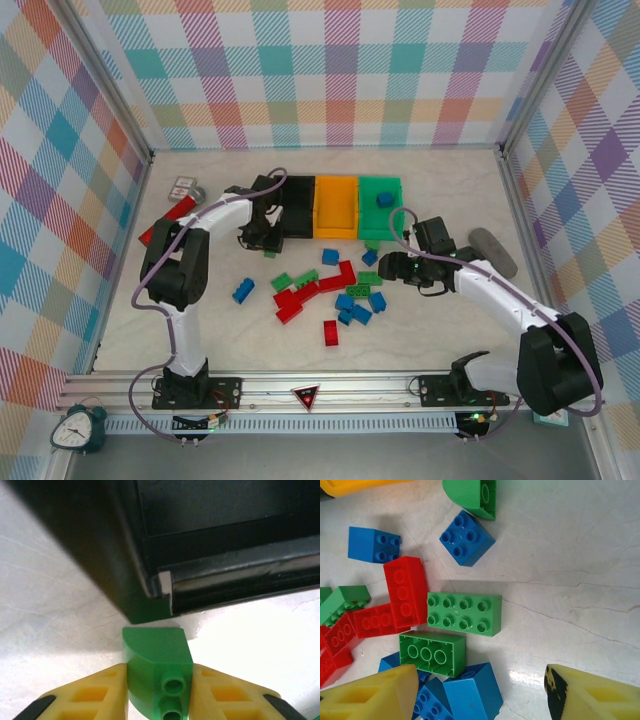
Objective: Sort the legos into containers by color
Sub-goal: Pick up the lego from the center of the table, then place the lego in the container, then pick up the lego from the bottom-center of the table.
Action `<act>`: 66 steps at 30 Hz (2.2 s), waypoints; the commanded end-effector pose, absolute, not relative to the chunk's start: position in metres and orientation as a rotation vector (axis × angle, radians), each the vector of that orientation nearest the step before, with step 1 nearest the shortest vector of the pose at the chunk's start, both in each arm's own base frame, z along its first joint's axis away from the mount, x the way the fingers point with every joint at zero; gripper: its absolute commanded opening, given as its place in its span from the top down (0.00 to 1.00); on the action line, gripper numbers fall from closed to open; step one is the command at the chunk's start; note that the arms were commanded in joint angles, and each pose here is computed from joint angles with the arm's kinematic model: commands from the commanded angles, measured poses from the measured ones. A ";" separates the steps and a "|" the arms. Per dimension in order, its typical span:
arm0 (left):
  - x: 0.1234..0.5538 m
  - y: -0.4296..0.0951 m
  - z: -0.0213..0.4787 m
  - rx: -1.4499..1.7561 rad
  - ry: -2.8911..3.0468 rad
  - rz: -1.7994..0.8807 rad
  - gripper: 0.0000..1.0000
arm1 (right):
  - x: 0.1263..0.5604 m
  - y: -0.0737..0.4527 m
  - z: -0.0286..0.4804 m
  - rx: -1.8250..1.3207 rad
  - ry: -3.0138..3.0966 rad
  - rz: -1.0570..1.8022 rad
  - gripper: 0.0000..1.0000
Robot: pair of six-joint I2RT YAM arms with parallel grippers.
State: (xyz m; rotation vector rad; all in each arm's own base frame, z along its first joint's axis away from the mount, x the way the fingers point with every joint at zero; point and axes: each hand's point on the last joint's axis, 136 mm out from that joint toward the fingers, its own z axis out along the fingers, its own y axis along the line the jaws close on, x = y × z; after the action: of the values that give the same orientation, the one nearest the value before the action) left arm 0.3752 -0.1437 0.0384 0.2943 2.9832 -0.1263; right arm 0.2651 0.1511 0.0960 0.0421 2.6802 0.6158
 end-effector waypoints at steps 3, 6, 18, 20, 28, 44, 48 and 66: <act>0.367 -0.143 0.064 0.324 2.910 -0.118 0.71 | 0.263 0.149 0.098 0.047 2.677 0.602 0.32; 0.368 -0.143 0.081 0.317 2.851 -0.132 0.72 | 0.262 0.151 0.098 0.047 2.670 0.616 0.32; 0.402 -0.169 0.185 0.240 2.589 -0.327 0.72 | 0.267 0.157 0.099 0.042 2.658 0.656 0.32; 0.415 -0.176 0.187 0.230 2.591 -0.342 0.71 | 0.266 0.160 0.099 0.042 2.662 0.675 0.32; 0.448 -0.185 0.172 0.220 2.632 -0.286 0.45 | 0.252 0.155 0.098 0.047 2.687 0.659 0.32; 0.385 -0.155 0.178 0.281 2.606 -0.229 0.34 | 0.204 0.181 0.043 -0.136 2.931 0.595 0.34; 0.384 -0.151 0.178 0.279 2.558 -0.216 0.34 | 0.196 0.172 0.031 -0.155 2.972 0.445 0.36; 0.382 -0.151 0.170 0.295 2.563 -0.223 0.34 | 0.218 0.197 0.027 -0.186 2.948 0.398 0.60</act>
State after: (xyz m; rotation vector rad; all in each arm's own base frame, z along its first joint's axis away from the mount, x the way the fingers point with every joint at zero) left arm 0.3829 -0.1535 0.1646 0.2823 2.5871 -0.2339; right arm 0.2083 0.1877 0.0217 -0.1866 2.9724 0.3828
